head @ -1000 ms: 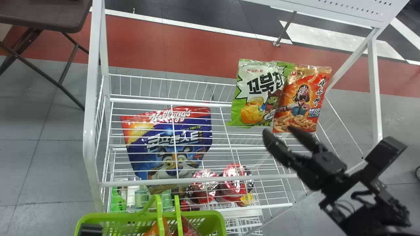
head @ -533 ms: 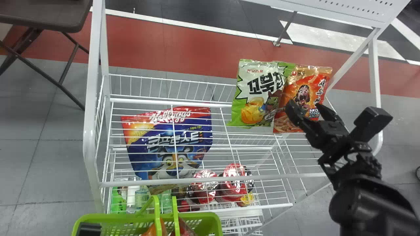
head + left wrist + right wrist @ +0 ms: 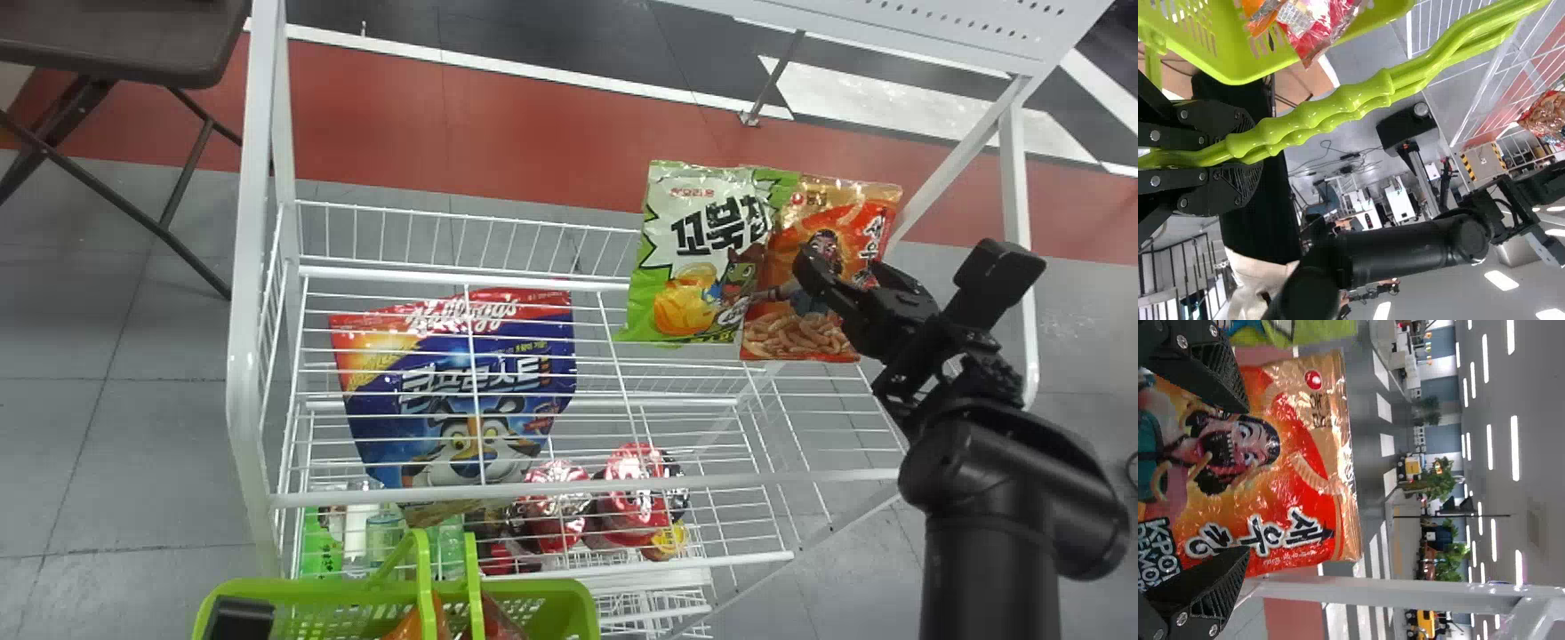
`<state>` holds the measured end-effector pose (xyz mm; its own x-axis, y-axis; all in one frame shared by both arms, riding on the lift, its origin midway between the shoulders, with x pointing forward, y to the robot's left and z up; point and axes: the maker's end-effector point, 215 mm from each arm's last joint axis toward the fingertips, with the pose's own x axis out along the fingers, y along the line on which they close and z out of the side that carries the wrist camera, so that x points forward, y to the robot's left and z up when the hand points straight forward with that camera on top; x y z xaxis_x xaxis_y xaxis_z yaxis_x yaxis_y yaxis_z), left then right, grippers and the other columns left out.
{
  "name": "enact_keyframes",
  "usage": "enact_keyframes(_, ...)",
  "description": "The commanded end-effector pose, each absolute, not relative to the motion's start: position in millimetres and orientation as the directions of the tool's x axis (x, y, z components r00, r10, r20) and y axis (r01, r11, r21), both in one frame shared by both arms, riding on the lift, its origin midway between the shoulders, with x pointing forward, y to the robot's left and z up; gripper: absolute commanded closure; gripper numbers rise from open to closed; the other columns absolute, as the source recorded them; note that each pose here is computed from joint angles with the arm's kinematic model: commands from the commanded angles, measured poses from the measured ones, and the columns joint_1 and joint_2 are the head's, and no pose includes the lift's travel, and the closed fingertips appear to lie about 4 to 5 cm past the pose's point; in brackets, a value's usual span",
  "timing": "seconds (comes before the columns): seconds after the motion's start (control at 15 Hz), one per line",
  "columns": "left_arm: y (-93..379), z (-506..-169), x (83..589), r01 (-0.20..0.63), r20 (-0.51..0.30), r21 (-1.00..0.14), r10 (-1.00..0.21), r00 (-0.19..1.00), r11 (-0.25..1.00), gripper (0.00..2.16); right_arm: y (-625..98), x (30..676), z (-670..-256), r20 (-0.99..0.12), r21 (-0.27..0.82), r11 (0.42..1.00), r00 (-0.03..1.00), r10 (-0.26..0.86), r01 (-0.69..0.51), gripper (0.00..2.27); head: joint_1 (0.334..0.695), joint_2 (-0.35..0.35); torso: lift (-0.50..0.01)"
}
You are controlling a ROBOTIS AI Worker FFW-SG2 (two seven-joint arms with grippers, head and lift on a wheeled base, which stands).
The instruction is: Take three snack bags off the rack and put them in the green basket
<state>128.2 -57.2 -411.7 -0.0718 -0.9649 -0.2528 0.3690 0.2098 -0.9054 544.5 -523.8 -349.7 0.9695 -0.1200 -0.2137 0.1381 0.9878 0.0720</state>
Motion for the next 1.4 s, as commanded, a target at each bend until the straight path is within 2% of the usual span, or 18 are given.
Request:
enact_keyframes(0.0,-57,-412,128,0.362,-0.258,-0.907,-0.963,-0.079,0.214,1.51,-522,545,-355,-0.232,0.083,0.99,0.969,-0.09,0.112,1.17,0.695,-0.35,-0.026)
enact_keyframes(0.07,-57,-413,128,0.36,-0.259,-0.908,-0.963,-0.081,0.214,1.51,-521,543,-358,-0.238,0.089,0.99,0.968,-0.083,0.107,1.75,0.695,-0.35,-0.026)
enact_keyframes(0.13,-58,-412,128,0.359,-0.259,-0.909,-0.962,-0.087,0.212,1.51,-517,540,-360,-0.239,0.092,0.991,0.968,-0.074,0.098,2.05,0.695,-0.35,-0.026)
enact_keyframes(0.2,-59,-412,127,0.36,-0.26,-0.909,-0.961,-0.088,0.213,1.51,-513,534,-367,-0.246,0.097,0.992,0.967,-0.06,0.086,2.13,0.695,-0.35,-0.026)
enact_keyframes(0.53,-59,-414,127,0.361,-0.267,-0.906,-0.96,-0.088,0.22,1.51,-519,522,-343,-0.18,0.111,0.99,0.981,-0.068,0.089,2.19,0.695,-0.35,-0.026)
enact_keyframes(0.87,-61,-413,124,0.36,-0.264,-0.908,-0.96,-0.092,0.215,1.51,-517,490,-337,-0.164,0.127,0.988,0.984,-0.066,0.088,2.19,0.695,-0.35,-0.026)
enact_keyframes(1.07,-64,-412,120,0.362,-0.263,-0.908,-0.959,-0.1,0.211,1.51,-525,471,-326,-0.143,0.117,0.986,0.984,-0.103,0.12,2.19,0.695,-0.35,-0.026)
enact_keyframes(1.33,-63,-413,118,0.359,-0.265,-0.908,-0.959,-0.102,0.213,1.51,-503,429,-303,-0.144,0.224,0.973,0.989,-0.02,0.052,2.19,0.695,-0.35,-0.026)
